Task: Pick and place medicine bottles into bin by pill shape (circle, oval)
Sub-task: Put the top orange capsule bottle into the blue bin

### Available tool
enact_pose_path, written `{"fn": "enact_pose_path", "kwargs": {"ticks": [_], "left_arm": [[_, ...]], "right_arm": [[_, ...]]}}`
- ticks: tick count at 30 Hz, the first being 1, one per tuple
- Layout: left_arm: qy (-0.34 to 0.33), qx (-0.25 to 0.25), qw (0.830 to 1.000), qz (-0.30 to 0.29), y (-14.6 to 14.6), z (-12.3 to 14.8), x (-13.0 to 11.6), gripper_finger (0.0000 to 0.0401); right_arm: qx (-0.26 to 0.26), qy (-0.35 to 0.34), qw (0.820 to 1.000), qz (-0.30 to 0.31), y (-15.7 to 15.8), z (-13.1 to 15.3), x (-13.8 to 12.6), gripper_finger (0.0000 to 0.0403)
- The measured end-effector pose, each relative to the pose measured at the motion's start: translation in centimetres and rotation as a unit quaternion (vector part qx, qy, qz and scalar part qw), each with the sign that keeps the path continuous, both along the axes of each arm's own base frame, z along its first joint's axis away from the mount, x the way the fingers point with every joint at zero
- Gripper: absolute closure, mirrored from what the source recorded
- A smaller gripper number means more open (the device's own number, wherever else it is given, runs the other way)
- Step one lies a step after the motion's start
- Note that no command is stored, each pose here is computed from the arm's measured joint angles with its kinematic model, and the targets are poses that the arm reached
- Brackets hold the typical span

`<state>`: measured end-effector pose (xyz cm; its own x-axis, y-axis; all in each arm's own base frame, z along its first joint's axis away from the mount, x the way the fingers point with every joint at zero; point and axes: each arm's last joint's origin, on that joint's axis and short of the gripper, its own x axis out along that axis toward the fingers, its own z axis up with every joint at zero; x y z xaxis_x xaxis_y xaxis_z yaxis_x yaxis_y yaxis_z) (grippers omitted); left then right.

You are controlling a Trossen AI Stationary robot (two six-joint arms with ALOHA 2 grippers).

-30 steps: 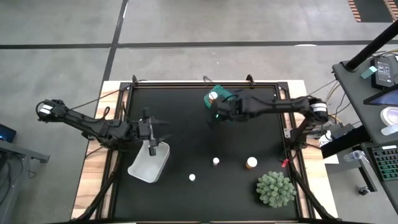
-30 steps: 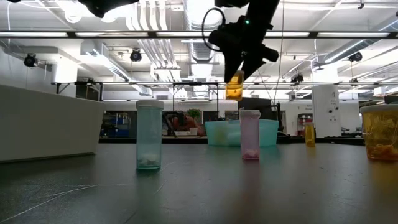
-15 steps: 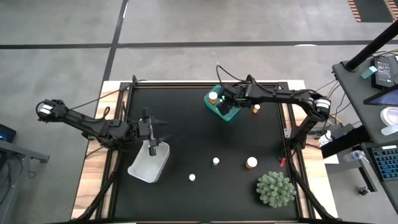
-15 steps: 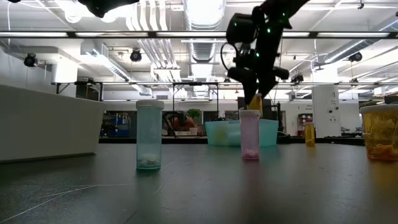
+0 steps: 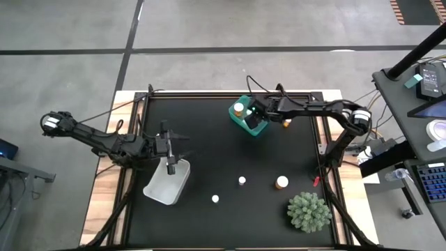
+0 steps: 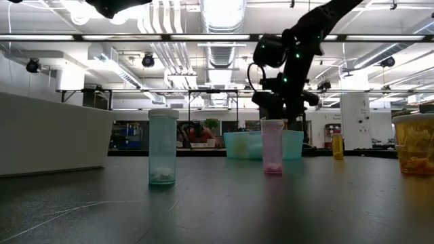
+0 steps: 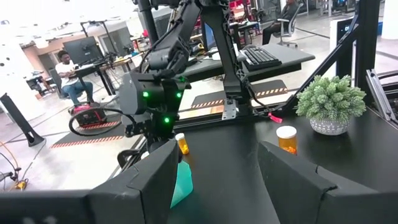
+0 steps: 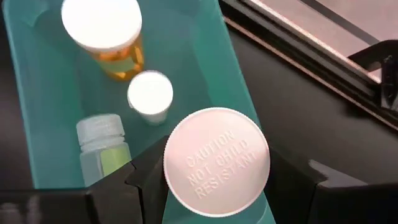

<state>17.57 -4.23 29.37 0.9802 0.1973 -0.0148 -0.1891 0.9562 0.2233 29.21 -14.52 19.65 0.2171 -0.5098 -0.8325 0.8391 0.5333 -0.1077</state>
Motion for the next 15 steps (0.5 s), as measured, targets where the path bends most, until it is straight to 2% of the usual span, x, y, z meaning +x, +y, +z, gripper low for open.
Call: {"fn": "enact_pose_path", "kwargs": {"ticks": [6,15], "left_arm": [[-0.001,0.000,1.000,0.000,0.0,0.0,0.0,0.0195],[-0.004,-0.001,1.000,0.000,0.0,0.1,0.0,0.0195]], "right_arm": [[0.001,-0.006,1.000,-0.005,0.1,-1.0,-0.3,0.0190],[0.004,-0.002,1.000,-0.007,0.2,-1.4,-0.5,0.0143]]}}
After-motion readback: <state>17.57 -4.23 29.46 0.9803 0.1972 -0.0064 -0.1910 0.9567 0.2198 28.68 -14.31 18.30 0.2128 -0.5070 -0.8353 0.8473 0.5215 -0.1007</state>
